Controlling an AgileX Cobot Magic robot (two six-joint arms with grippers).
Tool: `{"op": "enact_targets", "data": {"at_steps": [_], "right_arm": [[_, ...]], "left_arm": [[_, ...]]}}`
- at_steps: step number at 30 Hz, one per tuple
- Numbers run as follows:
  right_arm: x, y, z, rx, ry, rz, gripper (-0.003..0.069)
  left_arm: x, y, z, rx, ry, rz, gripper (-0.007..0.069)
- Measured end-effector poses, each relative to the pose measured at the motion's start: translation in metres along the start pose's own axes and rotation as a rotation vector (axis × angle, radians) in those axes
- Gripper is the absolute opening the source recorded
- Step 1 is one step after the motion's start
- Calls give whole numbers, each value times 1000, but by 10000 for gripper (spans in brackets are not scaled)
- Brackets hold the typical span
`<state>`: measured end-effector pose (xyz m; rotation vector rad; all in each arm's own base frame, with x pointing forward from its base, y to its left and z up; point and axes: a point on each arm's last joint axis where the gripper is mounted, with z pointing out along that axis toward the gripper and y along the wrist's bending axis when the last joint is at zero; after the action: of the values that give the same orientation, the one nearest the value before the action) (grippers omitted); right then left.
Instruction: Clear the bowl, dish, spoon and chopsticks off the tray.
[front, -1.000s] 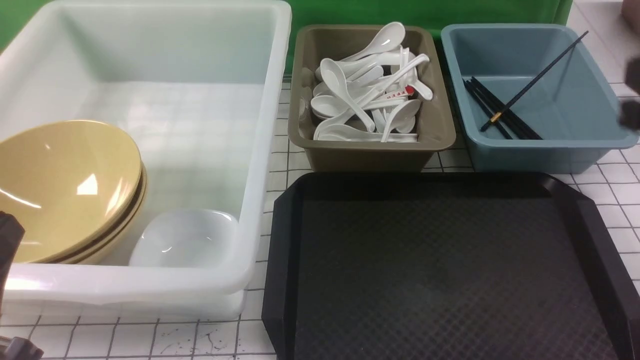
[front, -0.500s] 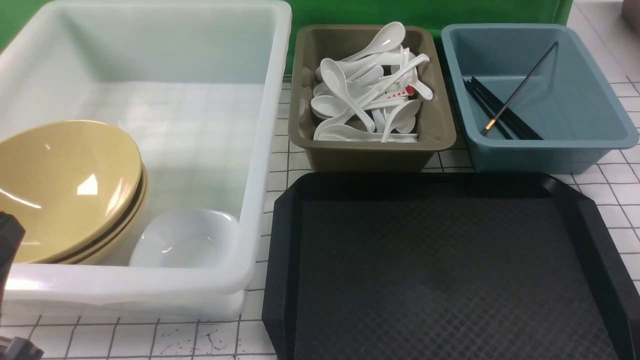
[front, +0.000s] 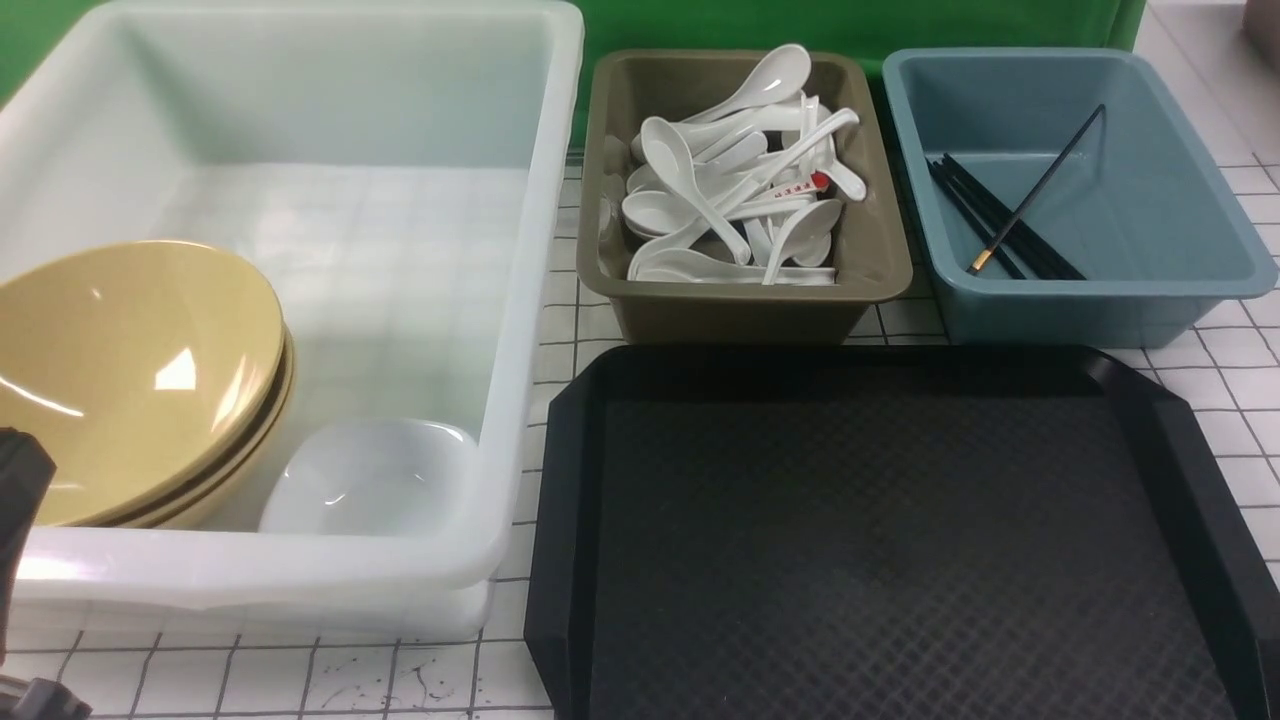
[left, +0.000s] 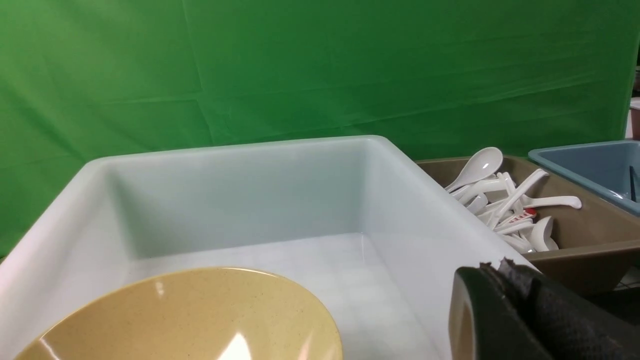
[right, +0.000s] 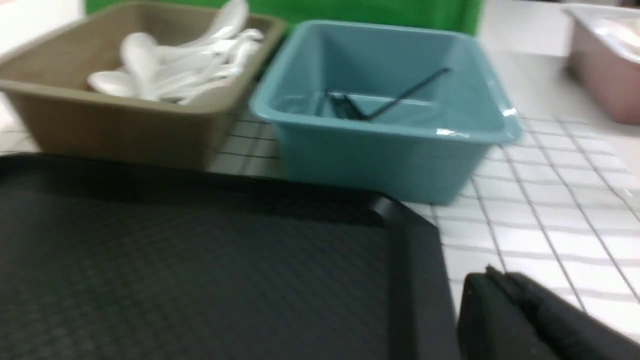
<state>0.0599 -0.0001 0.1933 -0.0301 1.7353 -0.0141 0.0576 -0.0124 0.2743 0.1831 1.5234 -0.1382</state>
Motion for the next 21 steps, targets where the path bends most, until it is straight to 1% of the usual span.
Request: {"op": "enact_targets", "data": {"at_steps": [4, 6, 21], "right_arm": [[10, -1, -2, 24, 8, 46, 40], [16, -1, -3, 42, 62, 62, 41], [18, -2, -3, 39, 85, 60, 50]], "left_arm": [[0, 0, 0, 0, 0, 0, -6], [0, 0, 0, 0, 1, 0, -6], [0, 0, 0, 0, 1, 0, -6]]}}
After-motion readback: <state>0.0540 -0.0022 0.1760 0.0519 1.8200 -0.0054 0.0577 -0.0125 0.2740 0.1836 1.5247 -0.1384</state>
